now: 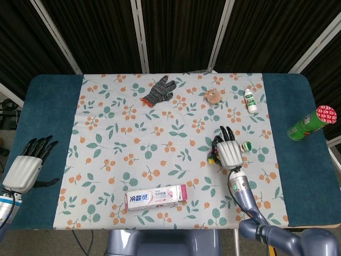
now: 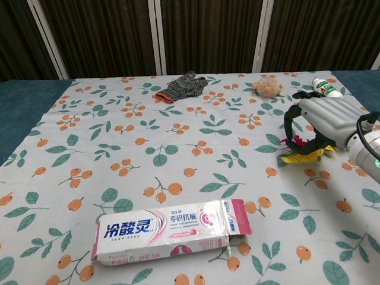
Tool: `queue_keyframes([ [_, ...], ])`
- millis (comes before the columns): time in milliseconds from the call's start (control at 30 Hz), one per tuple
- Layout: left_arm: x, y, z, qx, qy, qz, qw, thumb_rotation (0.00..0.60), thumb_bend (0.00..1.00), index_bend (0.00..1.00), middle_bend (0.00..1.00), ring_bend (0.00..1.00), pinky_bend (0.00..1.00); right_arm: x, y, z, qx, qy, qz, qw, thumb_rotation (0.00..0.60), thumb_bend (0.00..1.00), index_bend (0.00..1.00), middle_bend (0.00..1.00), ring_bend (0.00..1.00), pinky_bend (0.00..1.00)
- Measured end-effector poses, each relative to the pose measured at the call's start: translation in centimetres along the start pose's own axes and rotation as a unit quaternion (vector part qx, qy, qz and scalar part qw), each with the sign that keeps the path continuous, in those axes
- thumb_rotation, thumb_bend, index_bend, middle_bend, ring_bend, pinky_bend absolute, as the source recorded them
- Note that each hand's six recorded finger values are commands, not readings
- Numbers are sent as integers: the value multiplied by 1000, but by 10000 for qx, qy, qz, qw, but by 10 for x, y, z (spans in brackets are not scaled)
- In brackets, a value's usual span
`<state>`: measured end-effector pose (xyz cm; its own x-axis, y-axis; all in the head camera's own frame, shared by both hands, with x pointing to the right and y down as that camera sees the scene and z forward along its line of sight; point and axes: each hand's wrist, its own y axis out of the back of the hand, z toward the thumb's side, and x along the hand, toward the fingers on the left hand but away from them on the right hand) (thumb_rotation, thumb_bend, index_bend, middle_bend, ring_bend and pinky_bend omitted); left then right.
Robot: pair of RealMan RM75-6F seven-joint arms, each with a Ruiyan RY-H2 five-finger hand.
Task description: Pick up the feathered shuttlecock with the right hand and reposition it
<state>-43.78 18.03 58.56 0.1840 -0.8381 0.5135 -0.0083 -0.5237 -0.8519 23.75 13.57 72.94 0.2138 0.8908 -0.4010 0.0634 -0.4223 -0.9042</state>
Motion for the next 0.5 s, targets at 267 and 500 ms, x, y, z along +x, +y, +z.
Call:
queue_keyframes([
  [267,0,0,0,3,5,3,10000,525,128,84,0,0,0,-1,27,13,-105,212,-330,9992,600,369,634,358,5,0],
  [500,0,0,0,9,8,8,10000,525,128,84,0,0,0,-3,63,17,-123,306,-691,9971,600,369,643,364,5,0],
])
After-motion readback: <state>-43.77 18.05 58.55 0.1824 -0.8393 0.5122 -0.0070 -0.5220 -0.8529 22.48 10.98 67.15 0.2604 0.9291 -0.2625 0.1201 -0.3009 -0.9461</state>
